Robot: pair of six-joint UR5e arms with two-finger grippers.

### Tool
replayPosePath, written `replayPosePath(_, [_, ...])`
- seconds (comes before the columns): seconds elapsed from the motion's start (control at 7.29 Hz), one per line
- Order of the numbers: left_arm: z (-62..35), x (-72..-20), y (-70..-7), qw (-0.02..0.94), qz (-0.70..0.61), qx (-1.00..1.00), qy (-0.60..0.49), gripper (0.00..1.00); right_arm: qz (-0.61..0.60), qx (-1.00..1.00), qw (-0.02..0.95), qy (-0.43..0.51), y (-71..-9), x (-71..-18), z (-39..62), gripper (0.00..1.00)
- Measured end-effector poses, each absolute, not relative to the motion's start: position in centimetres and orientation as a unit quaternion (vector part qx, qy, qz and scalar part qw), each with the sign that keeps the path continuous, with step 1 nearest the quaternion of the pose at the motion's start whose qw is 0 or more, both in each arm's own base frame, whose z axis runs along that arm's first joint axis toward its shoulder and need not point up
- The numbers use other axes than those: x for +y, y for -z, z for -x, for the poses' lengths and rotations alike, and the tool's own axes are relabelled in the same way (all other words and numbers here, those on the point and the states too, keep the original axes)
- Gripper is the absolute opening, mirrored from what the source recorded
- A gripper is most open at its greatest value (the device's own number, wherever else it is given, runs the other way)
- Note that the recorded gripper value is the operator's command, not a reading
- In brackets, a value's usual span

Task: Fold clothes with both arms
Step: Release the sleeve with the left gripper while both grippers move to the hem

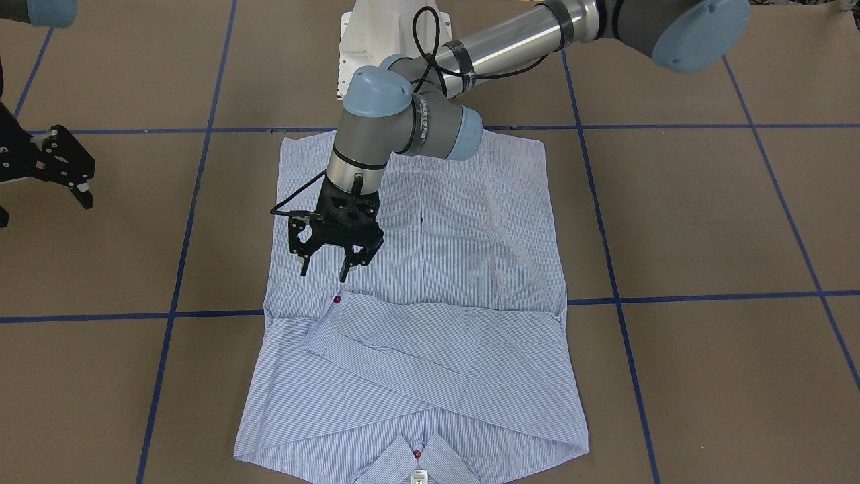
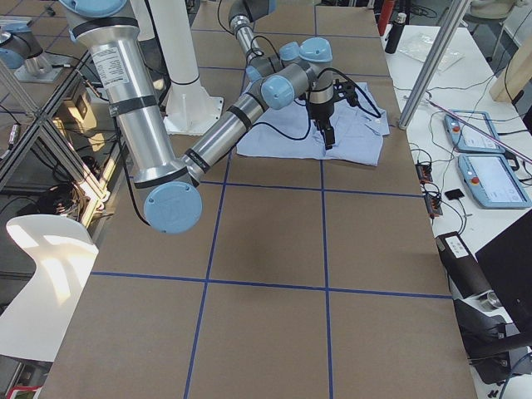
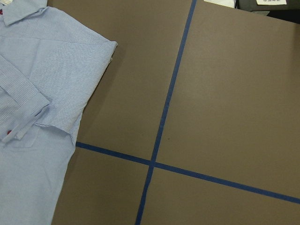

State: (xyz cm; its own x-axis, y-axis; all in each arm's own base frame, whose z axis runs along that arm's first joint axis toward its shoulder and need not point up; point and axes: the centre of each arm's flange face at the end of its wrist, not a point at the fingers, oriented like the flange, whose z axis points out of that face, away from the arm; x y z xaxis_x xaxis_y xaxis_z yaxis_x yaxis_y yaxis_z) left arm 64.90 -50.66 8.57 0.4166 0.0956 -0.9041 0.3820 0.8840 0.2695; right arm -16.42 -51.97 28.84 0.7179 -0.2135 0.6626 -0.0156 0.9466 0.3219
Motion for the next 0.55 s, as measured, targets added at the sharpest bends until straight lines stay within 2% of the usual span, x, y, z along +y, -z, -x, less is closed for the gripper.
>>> replayPosePath(0.27, [-60.2, -48.2, -11.5, 0.834, -0.229, 0.501, 0.021, 1.0, -0.152, -0.395, 0.906, 0.002, -26.5, -49.7, 21.4, 1.0])
replayPosePath(0.55, [-51.2, -43.3, -17.0, 0.835, -0.245, 0.491, -0.037, 1.0, -0.155, -0.408, 0.898, -0.054, -23.3, -43.5, 29.9, 1.0])
